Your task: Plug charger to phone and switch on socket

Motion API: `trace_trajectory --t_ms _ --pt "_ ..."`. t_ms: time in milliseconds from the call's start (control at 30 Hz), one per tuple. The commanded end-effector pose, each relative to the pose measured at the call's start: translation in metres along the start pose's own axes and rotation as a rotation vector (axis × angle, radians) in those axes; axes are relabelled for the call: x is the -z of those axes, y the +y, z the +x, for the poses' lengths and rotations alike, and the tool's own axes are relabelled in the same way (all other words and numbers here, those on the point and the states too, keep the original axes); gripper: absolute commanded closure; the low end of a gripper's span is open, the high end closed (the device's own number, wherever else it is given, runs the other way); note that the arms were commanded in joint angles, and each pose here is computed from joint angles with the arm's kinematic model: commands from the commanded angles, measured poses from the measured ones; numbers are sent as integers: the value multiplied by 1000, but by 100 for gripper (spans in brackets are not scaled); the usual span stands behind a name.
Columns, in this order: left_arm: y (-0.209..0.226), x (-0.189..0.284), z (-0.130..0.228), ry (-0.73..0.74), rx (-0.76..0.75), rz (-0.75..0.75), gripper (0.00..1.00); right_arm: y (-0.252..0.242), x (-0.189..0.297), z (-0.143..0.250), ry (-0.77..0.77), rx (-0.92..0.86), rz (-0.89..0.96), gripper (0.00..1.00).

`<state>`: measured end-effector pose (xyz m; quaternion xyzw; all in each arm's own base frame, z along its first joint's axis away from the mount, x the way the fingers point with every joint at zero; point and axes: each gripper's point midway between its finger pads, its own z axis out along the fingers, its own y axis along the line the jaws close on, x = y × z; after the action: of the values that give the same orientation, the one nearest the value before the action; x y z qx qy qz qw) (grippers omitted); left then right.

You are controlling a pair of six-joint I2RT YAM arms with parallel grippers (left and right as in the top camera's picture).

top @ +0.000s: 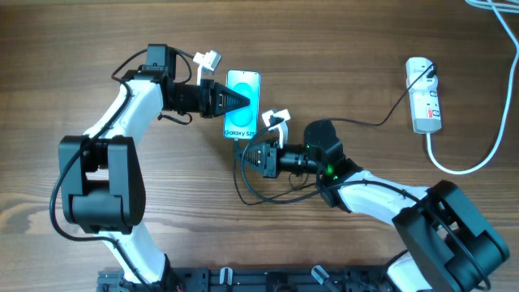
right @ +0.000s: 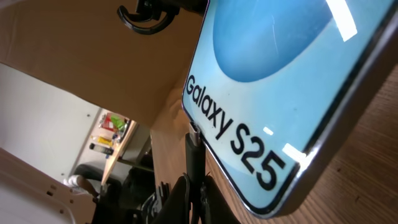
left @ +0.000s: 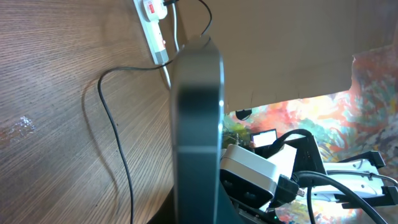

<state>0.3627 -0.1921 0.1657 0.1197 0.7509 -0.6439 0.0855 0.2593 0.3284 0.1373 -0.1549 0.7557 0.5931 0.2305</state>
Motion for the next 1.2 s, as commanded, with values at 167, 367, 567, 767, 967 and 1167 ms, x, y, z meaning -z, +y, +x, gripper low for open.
trace_trajectory --t_ms 167,367,567,767,967,1167 --pt "-24 4 -5 -12 -60 50 96 -6 0 4 11 -49 10 96" --pt "-24 4 -5 -13 -60 50 96 -5 0 5 17 -50 5 96" --pt "-24 4 -5 -13 -63 49 96 -5 0 6 24 -87 2 96" --pt "-23 4 -5 -13 -64 42 96 -2 0 8 38 -86 -11 96" --pt "-23 4 -5 -13 -64 42 96 -2 0 8 39 -118 -10 96" --pt "-23 3 -5 -13 -67 42 96 -2 0 8 39 -129 -10 96"
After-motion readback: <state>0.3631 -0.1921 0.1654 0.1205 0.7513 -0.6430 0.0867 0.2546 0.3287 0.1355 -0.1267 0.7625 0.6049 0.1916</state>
